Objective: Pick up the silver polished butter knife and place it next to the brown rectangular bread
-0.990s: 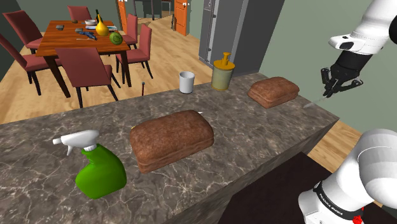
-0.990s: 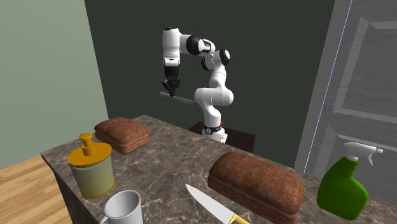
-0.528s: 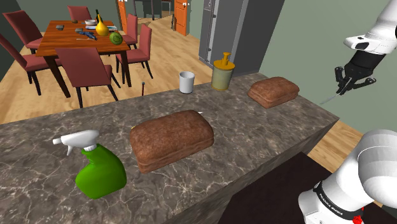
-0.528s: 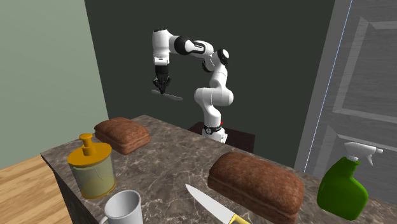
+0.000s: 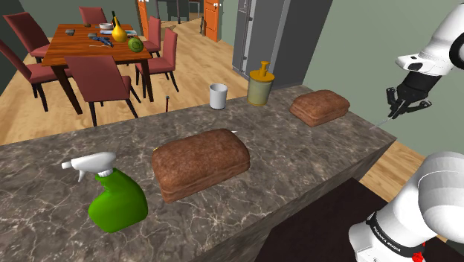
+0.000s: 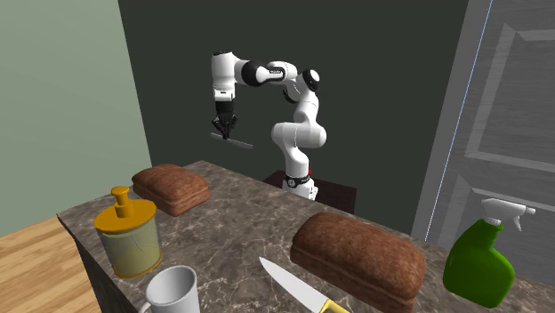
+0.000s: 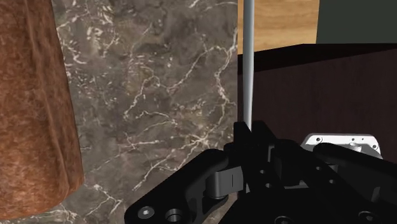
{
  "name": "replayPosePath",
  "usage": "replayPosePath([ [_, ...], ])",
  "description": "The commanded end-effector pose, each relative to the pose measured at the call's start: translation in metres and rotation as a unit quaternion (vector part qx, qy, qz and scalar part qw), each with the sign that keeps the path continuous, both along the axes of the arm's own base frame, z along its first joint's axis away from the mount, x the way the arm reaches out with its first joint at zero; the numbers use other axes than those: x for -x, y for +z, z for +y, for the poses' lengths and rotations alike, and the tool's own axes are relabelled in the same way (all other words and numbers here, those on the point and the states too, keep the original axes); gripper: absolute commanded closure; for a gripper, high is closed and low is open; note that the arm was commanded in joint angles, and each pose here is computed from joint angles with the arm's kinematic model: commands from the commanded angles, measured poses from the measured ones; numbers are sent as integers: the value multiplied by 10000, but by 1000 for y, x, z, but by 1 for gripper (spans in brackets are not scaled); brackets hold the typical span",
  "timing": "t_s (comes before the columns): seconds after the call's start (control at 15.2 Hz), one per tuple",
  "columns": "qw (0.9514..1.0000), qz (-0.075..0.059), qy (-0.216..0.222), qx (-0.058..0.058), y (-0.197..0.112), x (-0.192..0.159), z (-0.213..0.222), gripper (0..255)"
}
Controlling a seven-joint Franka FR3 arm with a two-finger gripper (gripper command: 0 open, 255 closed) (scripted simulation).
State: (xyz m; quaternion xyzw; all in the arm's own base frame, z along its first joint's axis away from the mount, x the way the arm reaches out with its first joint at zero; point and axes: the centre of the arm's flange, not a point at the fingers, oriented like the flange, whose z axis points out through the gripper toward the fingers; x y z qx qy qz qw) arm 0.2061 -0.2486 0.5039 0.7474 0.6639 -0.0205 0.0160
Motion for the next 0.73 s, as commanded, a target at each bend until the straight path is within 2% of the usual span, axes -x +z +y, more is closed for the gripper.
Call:
replayPosePath([
  [0.0,10000,-1,1,1,-10,0,-1,255],
  [0.66,10000,-1,1,1,-63,0,-1,255],
])
